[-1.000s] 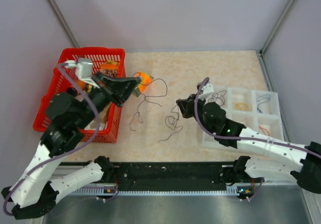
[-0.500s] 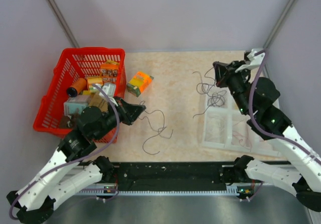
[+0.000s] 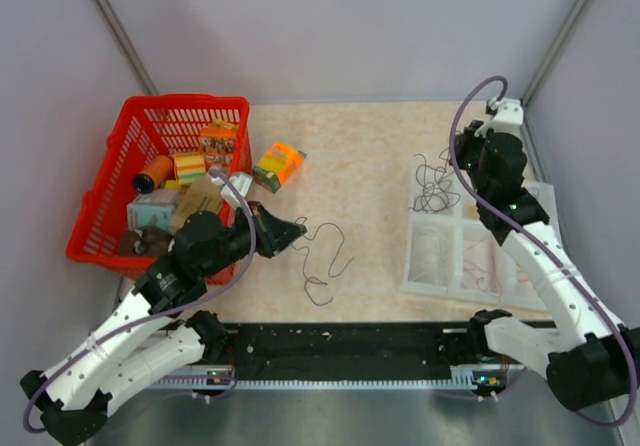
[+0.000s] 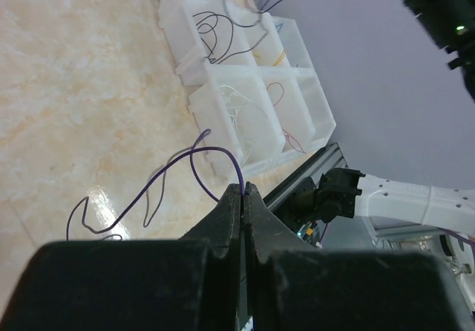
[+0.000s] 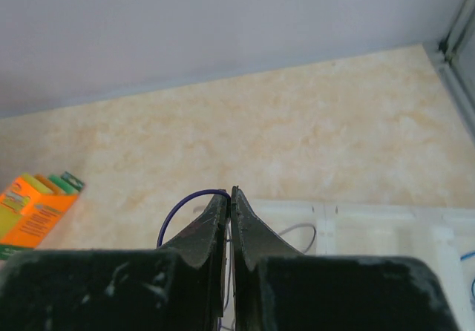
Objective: Untangle the cables
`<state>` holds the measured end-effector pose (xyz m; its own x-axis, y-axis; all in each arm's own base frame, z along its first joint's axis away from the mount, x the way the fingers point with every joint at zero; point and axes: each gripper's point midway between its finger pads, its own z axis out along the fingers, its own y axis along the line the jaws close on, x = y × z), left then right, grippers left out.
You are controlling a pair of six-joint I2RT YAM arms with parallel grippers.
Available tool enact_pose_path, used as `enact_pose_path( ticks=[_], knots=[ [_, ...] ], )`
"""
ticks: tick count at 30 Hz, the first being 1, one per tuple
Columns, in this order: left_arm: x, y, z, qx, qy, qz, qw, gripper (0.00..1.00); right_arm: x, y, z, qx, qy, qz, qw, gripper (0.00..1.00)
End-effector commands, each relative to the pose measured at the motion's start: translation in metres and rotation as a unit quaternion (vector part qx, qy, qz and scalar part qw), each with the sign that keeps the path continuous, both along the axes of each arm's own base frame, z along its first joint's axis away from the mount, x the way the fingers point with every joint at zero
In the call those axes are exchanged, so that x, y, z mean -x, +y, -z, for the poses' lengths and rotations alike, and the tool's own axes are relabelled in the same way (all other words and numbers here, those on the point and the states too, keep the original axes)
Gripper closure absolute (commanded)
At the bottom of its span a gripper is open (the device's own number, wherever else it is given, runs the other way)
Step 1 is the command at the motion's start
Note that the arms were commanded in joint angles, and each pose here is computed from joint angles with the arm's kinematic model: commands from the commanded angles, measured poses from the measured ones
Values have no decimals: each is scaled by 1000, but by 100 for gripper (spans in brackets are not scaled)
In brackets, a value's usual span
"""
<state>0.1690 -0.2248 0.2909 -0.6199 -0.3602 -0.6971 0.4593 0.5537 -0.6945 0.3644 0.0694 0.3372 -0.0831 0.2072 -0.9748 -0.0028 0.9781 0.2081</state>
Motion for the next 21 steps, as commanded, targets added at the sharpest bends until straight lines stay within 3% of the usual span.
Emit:
enact_pose_path(
  ticks=[1, 14, 21],
  knots=[
    [6, -4, -20, 37, -16, 14, 999, 100, -2, -2, 37, -46, 33, 0, 998, 100],
    [-2, -11, -9, 13, -14, 20, 1000, 100, 80, -44, 123, -18, 175, 81, 981, 100],
    [-6, -17, -10, 5, -15, 26, 1000, 100, 74, -43, 136, -12, 192, 82, 978, 100]
  ],
)
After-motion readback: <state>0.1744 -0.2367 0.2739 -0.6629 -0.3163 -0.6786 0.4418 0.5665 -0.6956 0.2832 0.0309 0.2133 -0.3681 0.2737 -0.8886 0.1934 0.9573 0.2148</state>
